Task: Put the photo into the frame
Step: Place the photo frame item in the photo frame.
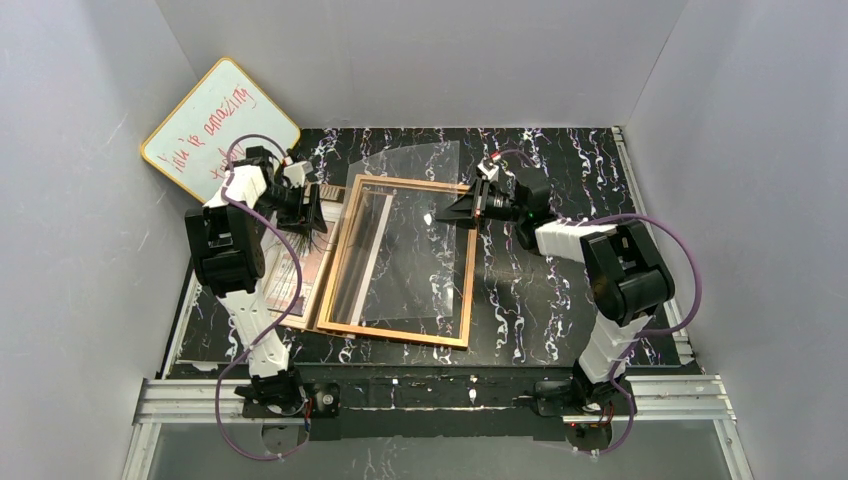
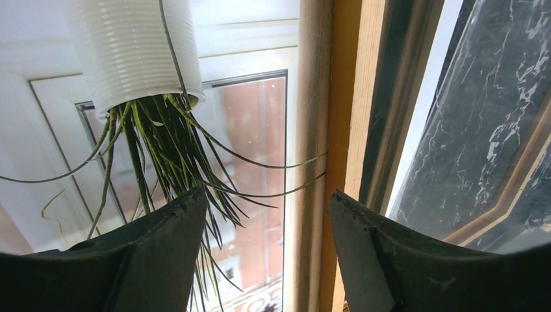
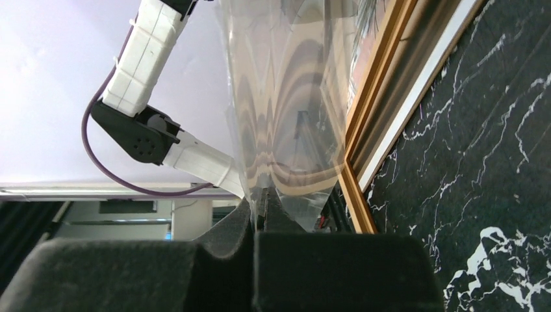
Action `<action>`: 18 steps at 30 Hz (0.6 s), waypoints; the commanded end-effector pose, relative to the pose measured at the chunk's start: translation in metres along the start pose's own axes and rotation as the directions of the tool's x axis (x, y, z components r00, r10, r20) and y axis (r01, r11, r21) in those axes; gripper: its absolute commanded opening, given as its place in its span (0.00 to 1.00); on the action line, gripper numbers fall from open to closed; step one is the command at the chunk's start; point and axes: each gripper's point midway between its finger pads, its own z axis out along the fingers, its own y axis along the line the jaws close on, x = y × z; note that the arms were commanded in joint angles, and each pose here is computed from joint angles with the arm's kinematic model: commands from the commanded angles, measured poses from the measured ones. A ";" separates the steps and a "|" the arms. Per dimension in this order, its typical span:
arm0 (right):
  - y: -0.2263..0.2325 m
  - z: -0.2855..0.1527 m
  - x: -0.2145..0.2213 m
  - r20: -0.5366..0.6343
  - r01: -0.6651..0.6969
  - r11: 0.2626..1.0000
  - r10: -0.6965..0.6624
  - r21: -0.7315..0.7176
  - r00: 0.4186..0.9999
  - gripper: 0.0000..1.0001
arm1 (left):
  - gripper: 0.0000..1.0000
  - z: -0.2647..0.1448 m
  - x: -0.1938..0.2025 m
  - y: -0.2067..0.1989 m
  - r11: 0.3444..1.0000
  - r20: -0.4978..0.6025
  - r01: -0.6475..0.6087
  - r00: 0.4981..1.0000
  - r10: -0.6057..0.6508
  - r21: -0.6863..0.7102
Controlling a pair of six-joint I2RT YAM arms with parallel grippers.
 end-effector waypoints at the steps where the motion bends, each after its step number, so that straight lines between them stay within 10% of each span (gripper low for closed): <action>1: 0.011 -0.004 0.001 0.027 0.022 0.996 -0.020 -0.091 0.999 0.01 | 0.65 -0.013 0.004 -0.004 1.000 0.016 -0.028 0.999 0.028 -0.011; 18: 0.007 0.003 0.002 0.053 0.011 0.998 -0.008 -0.061 0.999 0.01 | 0.52 -0.003 0.033 -0.004 0.999 -0.040 -0.053 0.998 0.053 0.001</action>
